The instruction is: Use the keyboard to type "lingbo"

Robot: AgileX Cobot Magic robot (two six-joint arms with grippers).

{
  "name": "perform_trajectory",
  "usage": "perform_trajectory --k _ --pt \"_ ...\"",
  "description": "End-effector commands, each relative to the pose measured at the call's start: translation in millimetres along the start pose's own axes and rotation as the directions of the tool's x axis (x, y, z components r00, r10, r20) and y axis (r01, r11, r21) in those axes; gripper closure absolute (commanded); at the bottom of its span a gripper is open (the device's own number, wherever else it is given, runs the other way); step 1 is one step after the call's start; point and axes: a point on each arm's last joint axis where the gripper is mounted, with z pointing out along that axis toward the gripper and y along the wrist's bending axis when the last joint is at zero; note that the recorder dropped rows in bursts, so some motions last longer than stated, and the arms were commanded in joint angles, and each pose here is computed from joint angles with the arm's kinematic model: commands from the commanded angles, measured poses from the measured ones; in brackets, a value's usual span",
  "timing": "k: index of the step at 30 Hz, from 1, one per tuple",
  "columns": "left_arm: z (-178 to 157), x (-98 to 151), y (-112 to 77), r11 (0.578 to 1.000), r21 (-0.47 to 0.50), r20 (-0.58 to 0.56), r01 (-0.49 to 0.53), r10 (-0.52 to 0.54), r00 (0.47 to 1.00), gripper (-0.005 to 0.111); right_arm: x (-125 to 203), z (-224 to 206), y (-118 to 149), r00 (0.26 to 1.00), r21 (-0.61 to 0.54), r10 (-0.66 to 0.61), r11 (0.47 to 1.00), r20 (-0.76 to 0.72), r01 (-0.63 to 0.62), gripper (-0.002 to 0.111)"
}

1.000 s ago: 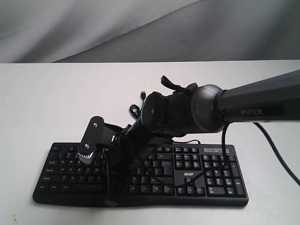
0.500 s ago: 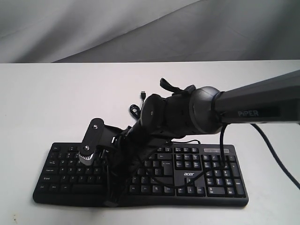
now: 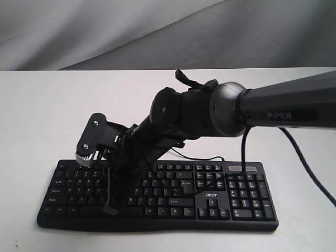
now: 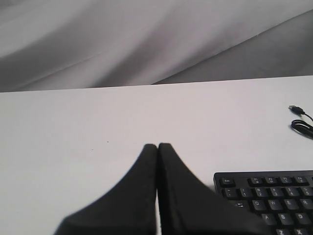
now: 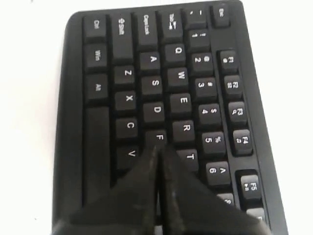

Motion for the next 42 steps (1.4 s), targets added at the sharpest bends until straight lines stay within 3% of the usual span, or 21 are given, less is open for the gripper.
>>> perform_trajectory --k 1,42 --pt "0 1 -0.1 1.0 0.0 0.004 0.006 -0.006 1.0 0.106 0 12 -1 1.0 -0.026 -0.004 1.0 -0.015 0.003 0.108" --pt "0 1 -0.1 1.0 0.0 0.004 0.006 -0.006 1.0 0.106 2 25 -7 1.0 -0.023 0.015 1.0 -0.023 -0.016 0.108"
